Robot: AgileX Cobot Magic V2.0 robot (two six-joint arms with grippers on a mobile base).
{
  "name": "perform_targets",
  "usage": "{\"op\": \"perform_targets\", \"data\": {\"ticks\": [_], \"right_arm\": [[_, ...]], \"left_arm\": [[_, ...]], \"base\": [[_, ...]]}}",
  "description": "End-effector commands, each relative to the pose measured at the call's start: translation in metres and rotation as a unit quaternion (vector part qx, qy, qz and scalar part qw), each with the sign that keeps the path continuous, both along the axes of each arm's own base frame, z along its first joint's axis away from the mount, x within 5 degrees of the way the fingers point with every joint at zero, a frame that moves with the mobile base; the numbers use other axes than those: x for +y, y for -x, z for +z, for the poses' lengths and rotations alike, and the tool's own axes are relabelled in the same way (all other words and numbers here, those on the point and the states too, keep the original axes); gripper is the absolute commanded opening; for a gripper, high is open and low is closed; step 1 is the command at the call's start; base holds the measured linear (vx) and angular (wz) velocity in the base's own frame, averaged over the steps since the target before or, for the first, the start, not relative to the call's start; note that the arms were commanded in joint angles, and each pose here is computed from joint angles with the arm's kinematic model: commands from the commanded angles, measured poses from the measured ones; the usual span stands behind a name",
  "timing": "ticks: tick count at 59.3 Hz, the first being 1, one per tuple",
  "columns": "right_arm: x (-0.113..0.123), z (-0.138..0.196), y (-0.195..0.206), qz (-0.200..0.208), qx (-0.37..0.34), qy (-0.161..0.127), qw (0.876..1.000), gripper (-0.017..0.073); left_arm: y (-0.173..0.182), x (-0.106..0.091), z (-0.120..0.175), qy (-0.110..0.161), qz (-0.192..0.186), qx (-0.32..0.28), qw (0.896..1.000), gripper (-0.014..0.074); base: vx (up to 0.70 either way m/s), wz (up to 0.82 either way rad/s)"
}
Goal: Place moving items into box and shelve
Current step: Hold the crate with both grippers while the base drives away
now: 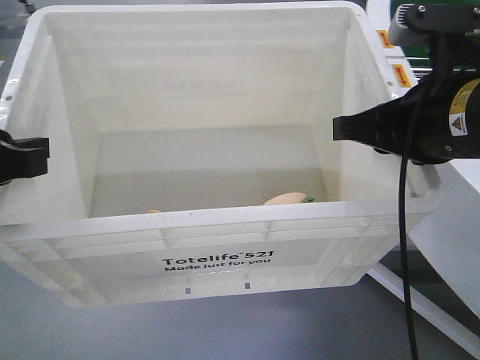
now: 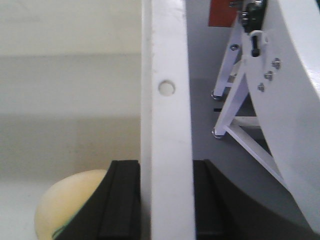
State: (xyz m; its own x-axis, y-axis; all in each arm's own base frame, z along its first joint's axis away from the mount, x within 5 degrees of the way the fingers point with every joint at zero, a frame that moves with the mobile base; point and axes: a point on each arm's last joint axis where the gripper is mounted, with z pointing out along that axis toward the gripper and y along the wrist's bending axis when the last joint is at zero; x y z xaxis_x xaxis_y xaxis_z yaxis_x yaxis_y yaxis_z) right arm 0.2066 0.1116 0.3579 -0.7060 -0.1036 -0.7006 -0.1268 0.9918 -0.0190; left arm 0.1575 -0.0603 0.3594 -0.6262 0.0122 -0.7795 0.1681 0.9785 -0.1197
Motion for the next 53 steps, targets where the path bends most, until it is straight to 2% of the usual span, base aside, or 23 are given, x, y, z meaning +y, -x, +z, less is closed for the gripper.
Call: {"op": "perform_targets", "data": {"ticks": [1, 53], "right_arm": [[0.0005, 0.0269, -0.003, 0.03, -0.092, -0.016, 0.995, 0.0099], [0.0005, 0.0269, -0.003, 0.03, -0.092, -0.016, 0.995, 0.0099]], "left_arm": [[0.0001, -0.0059, 0.0348, 0.049, -0.031, -0.12, 0.991, 0.0015], [0.0001, -0.0059, 0.0348, 0.049, -0.031, -0.12, 0.991, 0.0015]], "base": [[-0.11, 0.61], [-0.1, 0.62]]}}
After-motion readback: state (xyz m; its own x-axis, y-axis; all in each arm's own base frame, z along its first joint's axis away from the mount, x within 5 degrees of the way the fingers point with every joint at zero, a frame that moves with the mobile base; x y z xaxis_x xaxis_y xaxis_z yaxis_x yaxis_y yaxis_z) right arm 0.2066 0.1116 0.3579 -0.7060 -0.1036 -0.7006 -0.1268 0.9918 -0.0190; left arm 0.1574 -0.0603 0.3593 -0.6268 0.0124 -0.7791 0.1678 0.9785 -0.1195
